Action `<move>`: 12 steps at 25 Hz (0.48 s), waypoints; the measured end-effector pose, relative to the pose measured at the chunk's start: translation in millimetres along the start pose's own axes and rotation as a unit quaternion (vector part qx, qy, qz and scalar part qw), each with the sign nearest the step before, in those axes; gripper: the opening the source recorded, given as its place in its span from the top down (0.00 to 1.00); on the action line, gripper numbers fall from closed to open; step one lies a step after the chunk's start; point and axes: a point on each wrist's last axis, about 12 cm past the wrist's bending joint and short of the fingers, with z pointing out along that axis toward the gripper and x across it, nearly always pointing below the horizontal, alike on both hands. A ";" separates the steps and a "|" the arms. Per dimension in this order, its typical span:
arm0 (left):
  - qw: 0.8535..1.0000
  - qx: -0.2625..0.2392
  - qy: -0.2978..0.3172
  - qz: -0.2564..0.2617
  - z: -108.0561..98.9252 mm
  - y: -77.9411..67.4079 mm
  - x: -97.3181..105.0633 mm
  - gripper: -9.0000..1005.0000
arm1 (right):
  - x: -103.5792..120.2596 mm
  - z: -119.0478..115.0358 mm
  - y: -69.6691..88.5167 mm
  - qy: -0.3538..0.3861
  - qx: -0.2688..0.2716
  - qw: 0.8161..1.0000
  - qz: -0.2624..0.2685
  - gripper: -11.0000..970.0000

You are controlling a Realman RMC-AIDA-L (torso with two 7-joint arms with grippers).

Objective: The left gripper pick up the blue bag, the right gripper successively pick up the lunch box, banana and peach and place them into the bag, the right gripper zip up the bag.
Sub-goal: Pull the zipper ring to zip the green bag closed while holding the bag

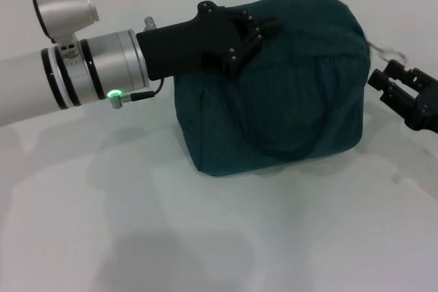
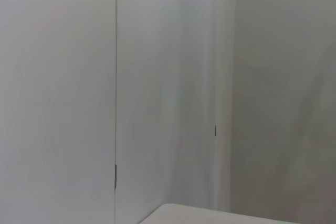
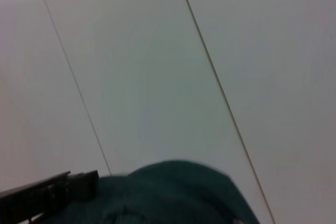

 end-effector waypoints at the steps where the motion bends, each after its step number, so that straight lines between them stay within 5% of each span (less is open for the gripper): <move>1: 1.000 0.000 0.000 0.000 0.0 0.0 0.0 0.96 | 0.7 -1.2 0.3 0.004 -0.002 1.000 -0.001 0.57; 12: 1.000 0.002 -0.001 0.007 -0.7 -0.8 0.0 0.96 | -3.1 -5.2 8.0 -0.017 -0.032 0.999 -0.010 0.53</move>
